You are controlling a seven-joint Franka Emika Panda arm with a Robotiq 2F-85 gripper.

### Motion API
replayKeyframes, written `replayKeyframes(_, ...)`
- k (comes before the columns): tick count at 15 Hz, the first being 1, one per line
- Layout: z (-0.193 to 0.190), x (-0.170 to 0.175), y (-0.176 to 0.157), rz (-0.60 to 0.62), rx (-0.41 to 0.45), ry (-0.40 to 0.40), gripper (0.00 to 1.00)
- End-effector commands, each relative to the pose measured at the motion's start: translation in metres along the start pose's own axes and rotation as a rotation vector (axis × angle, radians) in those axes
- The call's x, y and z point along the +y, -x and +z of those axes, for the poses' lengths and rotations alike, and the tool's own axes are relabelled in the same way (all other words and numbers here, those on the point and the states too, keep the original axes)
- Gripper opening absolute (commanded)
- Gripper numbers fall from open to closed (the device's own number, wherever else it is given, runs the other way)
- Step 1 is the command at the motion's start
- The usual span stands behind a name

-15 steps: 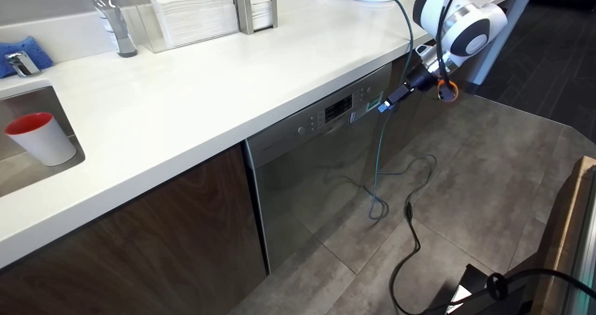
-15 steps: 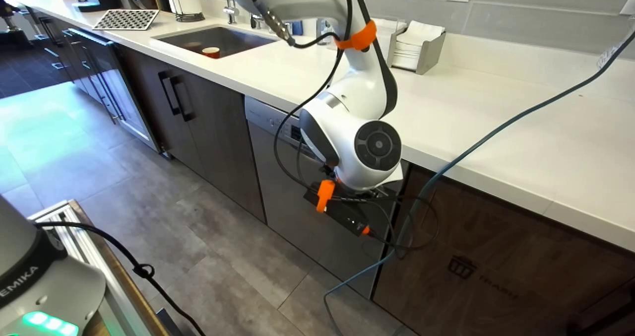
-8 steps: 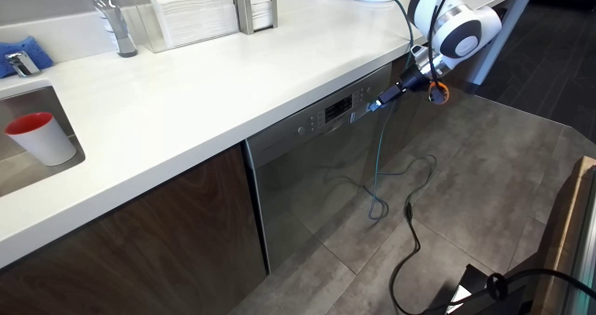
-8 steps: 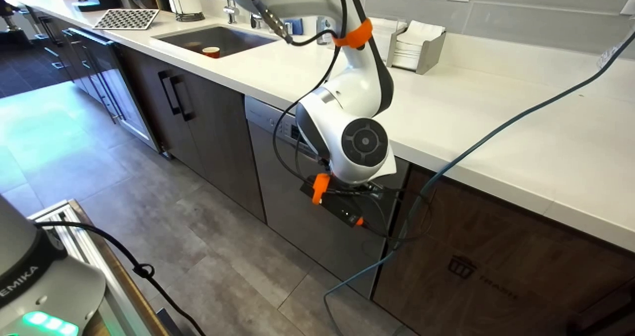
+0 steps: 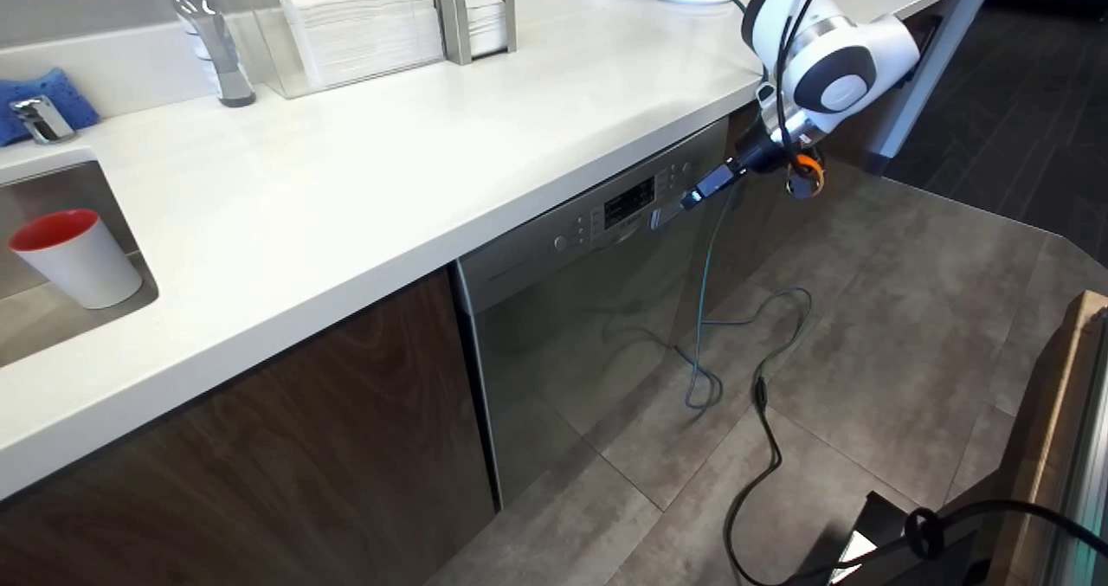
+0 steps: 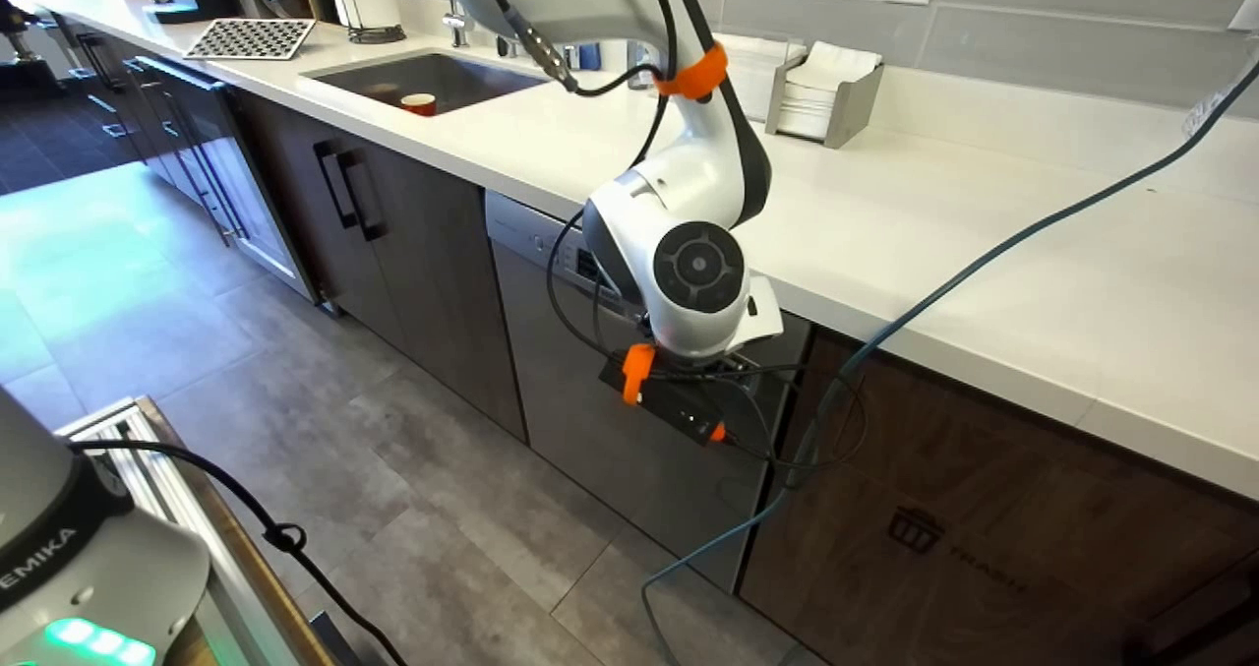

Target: Slide the green label on the dishwasher to the right

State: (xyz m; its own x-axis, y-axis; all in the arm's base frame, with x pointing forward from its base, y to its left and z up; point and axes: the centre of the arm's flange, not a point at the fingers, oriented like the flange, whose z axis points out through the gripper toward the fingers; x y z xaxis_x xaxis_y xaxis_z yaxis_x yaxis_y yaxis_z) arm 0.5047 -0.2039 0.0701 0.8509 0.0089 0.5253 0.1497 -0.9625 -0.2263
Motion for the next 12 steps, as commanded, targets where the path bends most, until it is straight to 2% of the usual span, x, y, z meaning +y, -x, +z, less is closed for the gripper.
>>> replayKeyframes(1, 0.0076, -0.0019, -0.0026, -0.048, 0.019, 0.058, 0.72)
replayKeyframes(10, 0.0065, -0.0032, -0.0045, -0.096, 0.043, 0.089, 0.08)
replayKeyframes(11, 0.0065, -0.0031, -0.0050, -0.097, 0.046, 0.093, 0.02)
replayKeyframes(12, 0.0067, -0.0031, -0.0053, -0.100, 0.048, 0.096, 0.01)
